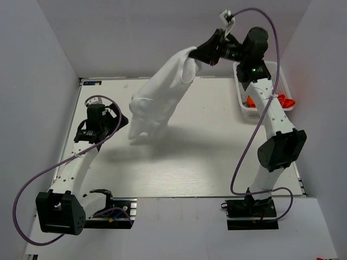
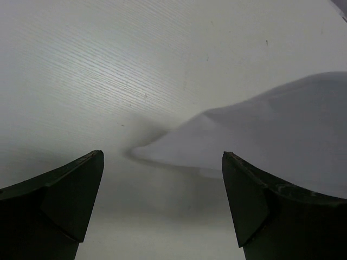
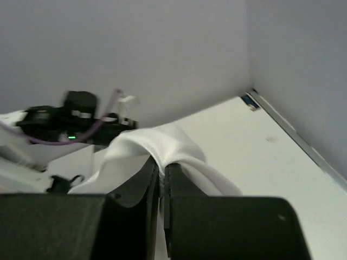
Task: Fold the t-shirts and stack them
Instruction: Move the tshirt to the center of the board, then flatten out the tshirt
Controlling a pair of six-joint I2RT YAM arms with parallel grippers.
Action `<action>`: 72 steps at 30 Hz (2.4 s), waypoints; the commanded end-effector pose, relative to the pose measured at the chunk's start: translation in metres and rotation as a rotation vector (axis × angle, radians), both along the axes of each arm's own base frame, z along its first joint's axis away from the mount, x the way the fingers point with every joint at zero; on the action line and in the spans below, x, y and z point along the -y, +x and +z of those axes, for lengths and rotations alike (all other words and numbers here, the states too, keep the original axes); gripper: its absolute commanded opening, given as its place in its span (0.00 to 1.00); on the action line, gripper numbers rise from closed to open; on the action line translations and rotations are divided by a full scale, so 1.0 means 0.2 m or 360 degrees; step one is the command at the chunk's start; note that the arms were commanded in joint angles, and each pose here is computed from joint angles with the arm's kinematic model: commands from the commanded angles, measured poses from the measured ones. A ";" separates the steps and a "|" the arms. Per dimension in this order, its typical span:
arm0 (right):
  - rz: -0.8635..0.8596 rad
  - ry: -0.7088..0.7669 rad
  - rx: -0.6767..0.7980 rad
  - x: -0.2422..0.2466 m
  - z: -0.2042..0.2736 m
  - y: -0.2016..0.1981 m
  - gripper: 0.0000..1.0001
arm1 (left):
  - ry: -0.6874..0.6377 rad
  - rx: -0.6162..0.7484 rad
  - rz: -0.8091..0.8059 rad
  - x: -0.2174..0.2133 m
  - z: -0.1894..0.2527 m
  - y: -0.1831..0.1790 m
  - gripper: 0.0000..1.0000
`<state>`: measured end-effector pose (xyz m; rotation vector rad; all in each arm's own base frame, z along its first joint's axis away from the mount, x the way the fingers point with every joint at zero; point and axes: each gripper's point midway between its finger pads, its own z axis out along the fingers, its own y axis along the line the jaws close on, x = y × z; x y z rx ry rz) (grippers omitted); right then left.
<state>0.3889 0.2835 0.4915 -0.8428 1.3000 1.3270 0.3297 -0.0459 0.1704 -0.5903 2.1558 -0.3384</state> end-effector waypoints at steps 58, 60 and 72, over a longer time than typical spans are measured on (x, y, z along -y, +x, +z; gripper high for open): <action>-0.0897 -0.1760 -0.0361 -0.57 -2.36 -0.60 0.36 | -0.0138 -0.0491 0.0260 -0.01 -0.54 -0.21 0.00; -0.1038 -0.1769 -0.0360 -0.55 -2.36 -0.55 0.14 | -0.0149 -0.0493 0.0250 0.00 -0.54 -0.21 0.00; -0.1569 -0.1245 -0.0261 -0.11 -1.53 -0.20 0.00 | -0.0070 -0.0143 0.0440 -0.11 -0.09 0.07 0.00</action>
